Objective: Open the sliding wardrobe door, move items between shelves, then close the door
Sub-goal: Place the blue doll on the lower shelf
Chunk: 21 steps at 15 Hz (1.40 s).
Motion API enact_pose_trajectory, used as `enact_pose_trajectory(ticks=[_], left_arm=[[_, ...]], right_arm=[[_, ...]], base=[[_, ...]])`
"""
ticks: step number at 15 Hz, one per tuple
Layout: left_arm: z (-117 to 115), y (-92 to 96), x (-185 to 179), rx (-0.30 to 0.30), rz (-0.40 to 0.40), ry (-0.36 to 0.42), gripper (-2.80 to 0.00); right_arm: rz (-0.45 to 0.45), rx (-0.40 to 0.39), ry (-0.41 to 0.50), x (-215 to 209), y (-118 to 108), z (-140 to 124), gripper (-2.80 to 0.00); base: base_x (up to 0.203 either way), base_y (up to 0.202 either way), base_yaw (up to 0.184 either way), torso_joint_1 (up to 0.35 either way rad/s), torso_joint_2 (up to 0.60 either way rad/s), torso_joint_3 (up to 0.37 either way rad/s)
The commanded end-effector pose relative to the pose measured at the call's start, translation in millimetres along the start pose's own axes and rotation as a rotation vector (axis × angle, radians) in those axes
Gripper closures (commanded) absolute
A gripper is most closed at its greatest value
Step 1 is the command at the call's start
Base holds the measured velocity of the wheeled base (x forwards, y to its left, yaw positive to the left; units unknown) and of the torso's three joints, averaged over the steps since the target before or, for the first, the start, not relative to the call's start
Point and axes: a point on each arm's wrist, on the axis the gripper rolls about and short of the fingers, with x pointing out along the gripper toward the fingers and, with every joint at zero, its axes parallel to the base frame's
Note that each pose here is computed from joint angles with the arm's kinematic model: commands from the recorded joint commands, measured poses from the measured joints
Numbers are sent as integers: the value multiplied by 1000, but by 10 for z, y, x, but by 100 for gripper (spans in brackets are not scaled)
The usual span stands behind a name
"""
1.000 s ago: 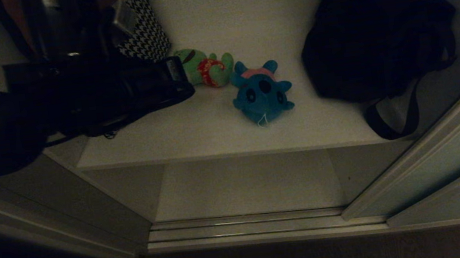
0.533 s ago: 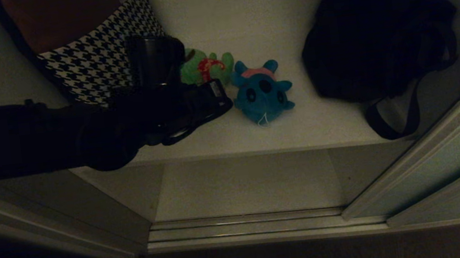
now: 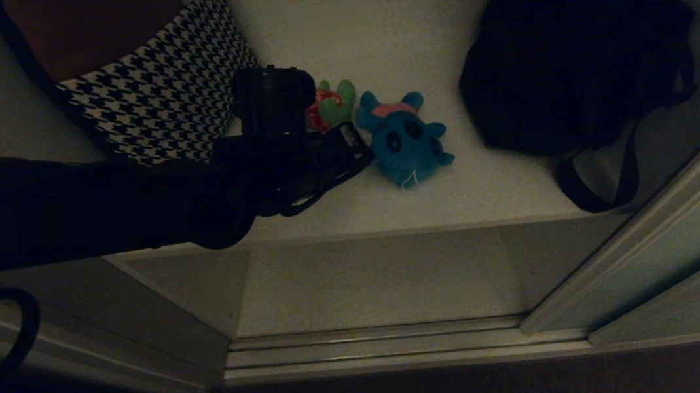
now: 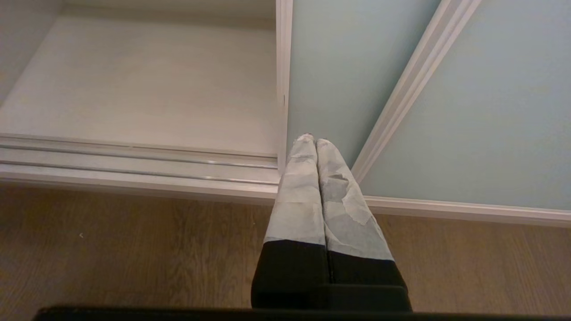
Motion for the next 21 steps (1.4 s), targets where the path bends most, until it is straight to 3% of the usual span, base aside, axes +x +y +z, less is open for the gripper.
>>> enact_pose_trajectory(ticks=[1, 9, 13, 21], left_arm=[[59, -27, -52, -12, -7, -16, -280], [283, -147, -269, 3, -47, -78, -280], [96, -264, -193, 3, -99, -17, -280], [-167, -254, 69, 6, -138, 74, -280]], right_arm=[[0, 0, -1, 0, 0, 0, 0], [0, 0, -1, 0, 0, 0, 0], [0, 0, -1, 0, 0, 0, 0], [0, 0, -1, 0, 0, 0, 0]], base=[[0, 0, 0, 0, 0, 0], [0, 0, 0, 0, 0, 0], [0, 0, 0, 0, 0, 0], [0, 0, 0, 0, 0, 0]])
